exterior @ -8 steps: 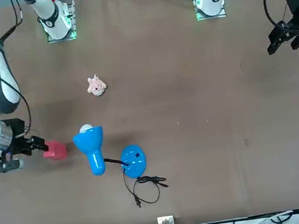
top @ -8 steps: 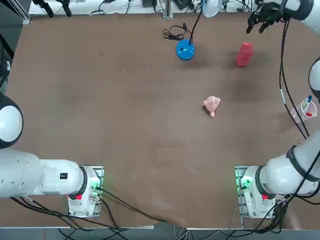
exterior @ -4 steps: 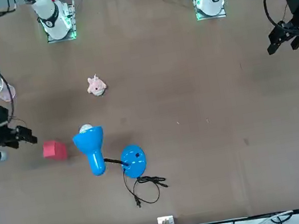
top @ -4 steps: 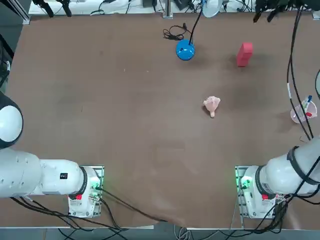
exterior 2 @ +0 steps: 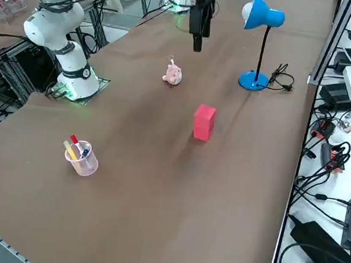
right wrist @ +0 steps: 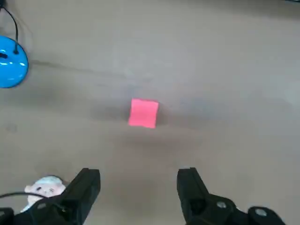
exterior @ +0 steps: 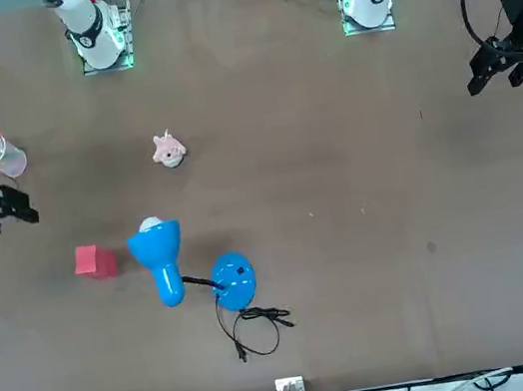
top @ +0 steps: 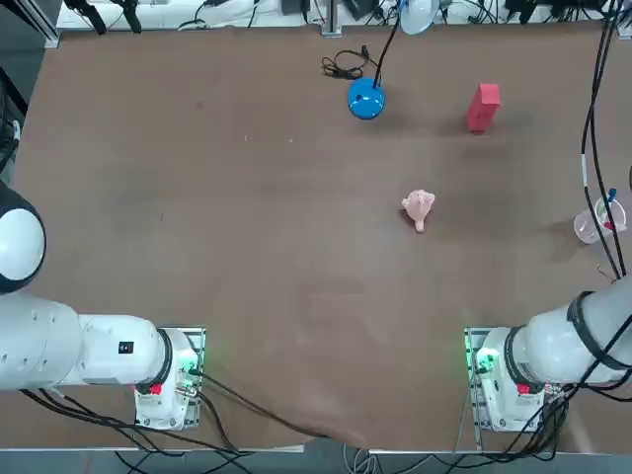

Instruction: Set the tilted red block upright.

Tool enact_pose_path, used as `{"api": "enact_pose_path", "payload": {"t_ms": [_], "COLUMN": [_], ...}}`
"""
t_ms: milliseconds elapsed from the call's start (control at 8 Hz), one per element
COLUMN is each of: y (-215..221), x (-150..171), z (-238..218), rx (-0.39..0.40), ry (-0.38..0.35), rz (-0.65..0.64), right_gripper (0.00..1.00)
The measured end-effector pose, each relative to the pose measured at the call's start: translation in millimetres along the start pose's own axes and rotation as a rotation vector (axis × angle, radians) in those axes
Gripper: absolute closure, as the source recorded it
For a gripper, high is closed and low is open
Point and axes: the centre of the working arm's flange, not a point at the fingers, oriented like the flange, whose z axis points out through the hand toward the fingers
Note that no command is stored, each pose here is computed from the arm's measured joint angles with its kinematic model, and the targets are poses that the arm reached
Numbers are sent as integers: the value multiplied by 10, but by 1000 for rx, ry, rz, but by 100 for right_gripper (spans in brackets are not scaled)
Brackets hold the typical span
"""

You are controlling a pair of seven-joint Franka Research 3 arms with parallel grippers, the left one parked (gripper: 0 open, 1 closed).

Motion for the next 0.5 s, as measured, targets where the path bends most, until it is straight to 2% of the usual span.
{"api": "enact_pose_path", "payload": {"t_ms": [500], "y": [-56], "x": [-361], "z": [-208], "rx": [-8], "ry": [19], "rz": [-5], "right_gripper": [0]}}
